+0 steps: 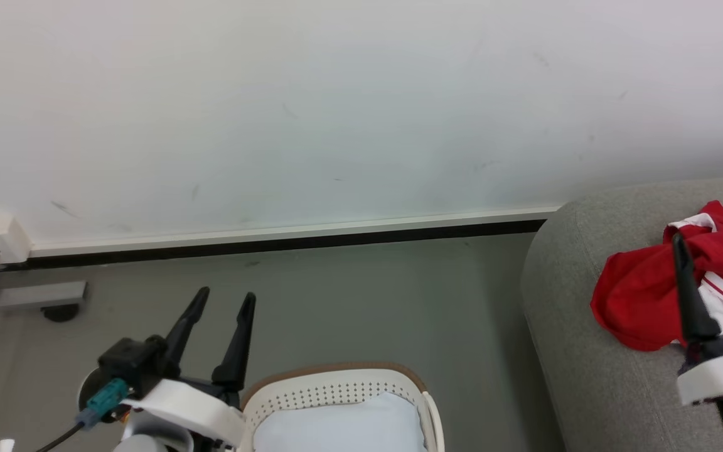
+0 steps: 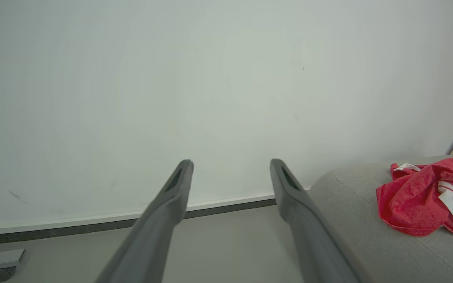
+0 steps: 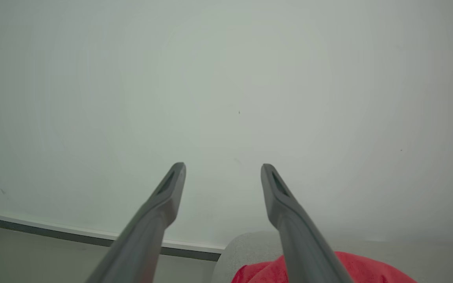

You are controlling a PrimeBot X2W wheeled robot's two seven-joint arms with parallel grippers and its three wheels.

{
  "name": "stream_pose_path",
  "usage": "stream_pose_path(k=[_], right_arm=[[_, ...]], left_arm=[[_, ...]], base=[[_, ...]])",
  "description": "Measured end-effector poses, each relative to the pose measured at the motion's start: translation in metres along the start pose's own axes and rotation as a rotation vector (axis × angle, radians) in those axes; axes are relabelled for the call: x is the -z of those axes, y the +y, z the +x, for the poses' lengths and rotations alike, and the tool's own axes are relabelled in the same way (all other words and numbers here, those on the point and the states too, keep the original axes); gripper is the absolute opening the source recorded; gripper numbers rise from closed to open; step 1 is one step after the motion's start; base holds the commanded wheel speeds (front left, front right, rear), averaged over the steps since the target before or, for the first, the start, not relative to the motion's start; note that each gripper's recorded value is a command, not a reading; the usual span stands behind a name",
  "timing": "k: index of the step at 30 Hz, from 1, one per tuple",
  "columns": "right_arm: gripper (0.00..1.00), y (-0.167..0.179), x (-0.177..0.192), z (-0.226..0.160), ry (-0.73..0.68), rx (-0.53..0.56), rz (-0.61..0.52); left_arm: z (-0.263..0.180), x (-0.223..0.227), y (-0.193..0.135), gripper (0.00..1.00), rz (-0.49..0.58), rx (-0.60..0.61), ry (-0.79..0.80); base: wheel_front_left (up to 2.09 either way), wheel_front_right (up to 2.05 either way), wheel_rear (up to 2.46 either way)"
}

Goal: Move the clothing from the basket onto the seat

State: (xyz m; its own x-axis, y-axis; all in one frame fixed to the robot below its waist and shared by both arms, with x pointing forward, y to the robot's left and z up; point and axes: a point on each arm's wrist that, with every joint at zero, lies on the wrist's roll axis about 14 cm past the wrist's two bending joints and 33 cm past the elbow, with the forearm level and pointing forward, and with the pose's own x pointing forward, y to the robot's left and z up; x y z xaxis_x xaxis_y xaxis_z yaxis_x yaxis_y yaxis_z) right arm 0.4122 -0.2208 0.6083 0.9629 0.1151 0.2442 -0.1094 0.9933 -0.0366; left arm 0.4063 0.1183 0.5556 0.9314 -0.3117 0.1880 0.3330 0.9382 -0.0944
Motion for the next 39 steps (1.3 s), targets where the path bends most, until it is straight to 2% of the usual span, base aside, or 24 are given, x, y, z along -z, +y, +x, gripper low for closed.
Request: stream_pose_path(k=[6, 14, 24, 39], right_arm=[[1.00, 0.044, 0.022, -0.020, -0.003, -0.046, 0.080], [1.00, 0.079, 0.050, -0.037, 0.049, -0.081, 0.158], [1.00, 0.085, 0.060, -0.046, 0.072, -0.056, 0.203], [1.00, 0.089, 0.061, -0.048, 0.077, -0.051, 0.211]], left_arm=[[-0.018, -0.005, 0.030, 1.00, 0.009, -0.106, -0.015], [-0.039, 0.000, 0.050, 1.00, 0.004, -0.217, -0.020], [-0.058, 0.024, 0.058, 1.00, -0.009, -0.272, 0.045], [-0.060, 0.029, 0.063, 1.00, -0.005, -0.300, 0.058]], base=[[0.00, 0.00, 0.00], [0.00, 0.00, 0.00], [0.00, 0.00, 0.00], [0.00, 0.00, 0.00]])
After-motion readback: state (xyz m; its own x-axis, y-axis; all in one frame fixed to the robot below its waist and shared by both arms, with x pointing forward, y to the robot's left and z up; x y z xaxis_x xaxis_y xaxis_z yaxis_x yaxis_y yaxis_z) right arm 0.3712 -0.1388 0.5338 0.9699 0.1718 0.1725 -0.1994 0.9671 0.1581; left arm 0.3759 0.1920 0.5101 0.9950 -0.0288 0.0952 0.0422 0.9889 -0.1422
